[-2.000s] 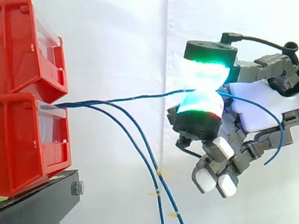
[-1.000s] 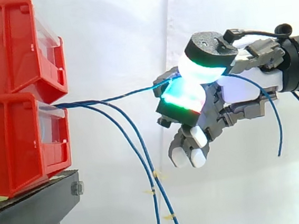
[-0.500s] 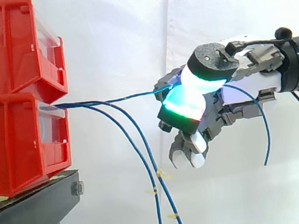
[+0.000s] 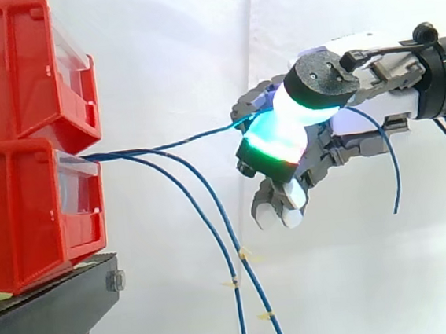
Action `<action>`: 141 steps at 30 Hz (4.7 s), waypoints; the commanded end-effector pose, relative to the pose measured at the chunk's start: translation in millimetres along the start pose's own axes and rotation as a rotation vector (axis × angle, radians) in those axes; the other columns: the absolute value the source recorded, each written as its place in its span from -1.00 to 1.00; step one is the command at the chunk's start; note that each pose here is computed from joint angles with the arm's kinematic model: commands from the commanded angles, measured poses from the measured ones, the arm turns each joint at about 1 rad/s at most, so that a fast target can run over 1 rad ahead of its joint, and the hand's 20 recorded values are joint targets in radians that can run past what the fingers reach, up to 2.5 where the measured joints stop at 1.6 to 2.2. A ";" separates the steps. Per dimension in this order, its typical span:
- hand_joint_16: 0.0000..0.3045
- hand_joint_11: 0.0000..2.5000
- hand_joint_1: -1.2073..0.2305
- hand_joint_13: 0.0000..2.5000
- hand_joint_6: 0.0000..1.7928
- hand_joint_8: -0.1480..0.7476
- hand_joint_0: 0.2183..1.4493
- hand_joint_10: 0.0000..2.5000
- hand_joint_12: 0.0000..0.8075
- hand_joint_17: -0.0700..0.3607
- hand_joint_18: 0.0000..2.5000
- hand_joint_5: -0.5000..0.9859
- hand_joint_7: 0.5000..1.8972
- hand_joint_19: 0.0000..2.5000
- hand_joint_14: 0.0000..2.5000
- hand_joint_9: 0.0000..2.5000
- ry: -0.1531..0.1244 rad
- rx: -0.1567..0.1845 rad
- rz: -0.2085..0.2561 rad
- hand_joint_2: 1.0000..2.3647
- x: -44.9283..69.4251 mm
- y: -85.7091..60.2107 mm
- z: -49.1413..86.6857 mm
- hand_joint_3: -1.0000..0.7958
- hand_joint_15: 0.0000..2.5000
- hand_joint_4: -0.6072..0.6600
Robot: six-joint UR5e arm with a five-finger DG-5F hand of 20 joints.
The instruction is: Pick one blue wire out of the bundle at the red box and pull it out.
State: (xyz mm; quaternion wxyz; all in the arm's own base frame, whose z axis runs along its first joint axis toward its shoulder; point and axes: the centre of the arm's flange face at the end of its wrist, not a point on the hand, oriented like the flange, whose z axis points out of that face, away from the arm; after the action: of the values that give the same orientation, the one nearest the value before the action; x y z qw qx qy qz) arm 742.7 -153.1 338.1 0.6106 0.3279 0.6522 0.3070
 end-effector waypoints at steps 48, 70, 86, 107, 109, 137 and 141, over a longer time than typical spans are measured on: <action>-0.63 -0.50 -0.35 -0.45 -0.01 0.06 -0.43 -0.99 0.06 -0.09 -0.51 -0.51 -0.08 -0.53 -0.99 -0.30 -0.053 0.170 0.076 -0.99 -1.3 -6.3 -11.1 -0.36 -0.60 0.18; -0.60 -0.50 -0.18 -0.45 -0.04 0.10 -0.55 -0.99 0.11 -0.03 -0.52 -0.52 -0.16 -0.51 -0.99 -0.30 -0.046 0.181 0.083 -1.00 0.0 -8.0 -12.1 -0.41 -0.59 0.20; -0.60 -0.52 0.07 -0.47 -0.06 0.09 -0.52 -0.99 0.10 -0.04 -0.58 -0.52 -0.13 -0.48 -0.98 -0.30 -0.040 0.188 0.113 -0.99 1.0 -7.2 -13.5 -0.33 -0.59 0.18; -0.60 -0.52 -0.01 -0.44 -0.05 0.10 -0.53 -0.99 0.11 -0.04 -0.53 -0.52 -0.14 -0.51 -0.98 -0.29 -0.041 0.190 0.115 -1.00 1.0 -7.3 -13.7 -0.39 -0.59 0.21; -0.59 -0.53 0.06 -0.45 -0.06 0.11 -0.54 -0.99 0.11 -0.03 -0.54 -0.52 -0.15 -0.50 -0.98 -0.29 -0.040 0.191 0.115 -1.00 1.1 -7.4 -13.9 -0.43 -0.58 0.21; -0.63 -0.50 -0.38 -0.45 -0.01 0.05 -0.39 -0.98 0.05 -0.08 -0.54 -0.52 0.00 -0.53 -0.98 -0.31 -0.039 0.196 0.138 -0.98 1.4 -7.9 -14.6 -0.20 -0.60 0.17; -0.63 -0.50 -0.38 -0.45 0.00 0.05 -0.40 -0.98 0.05 -0.08 -0.54 -0.51 0.00 -0.53 -0.98 -0.30 -0.040 0.197 0.138 -0.97 1.3 -7.9 -14.6 -0.15 -0.60 0.14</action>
State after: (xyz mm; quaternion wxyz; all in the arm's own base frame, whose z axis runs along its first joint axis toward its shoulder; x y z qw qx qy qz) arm 727.8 -156.8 332.1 0.5663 0.4356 0.6430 0.2760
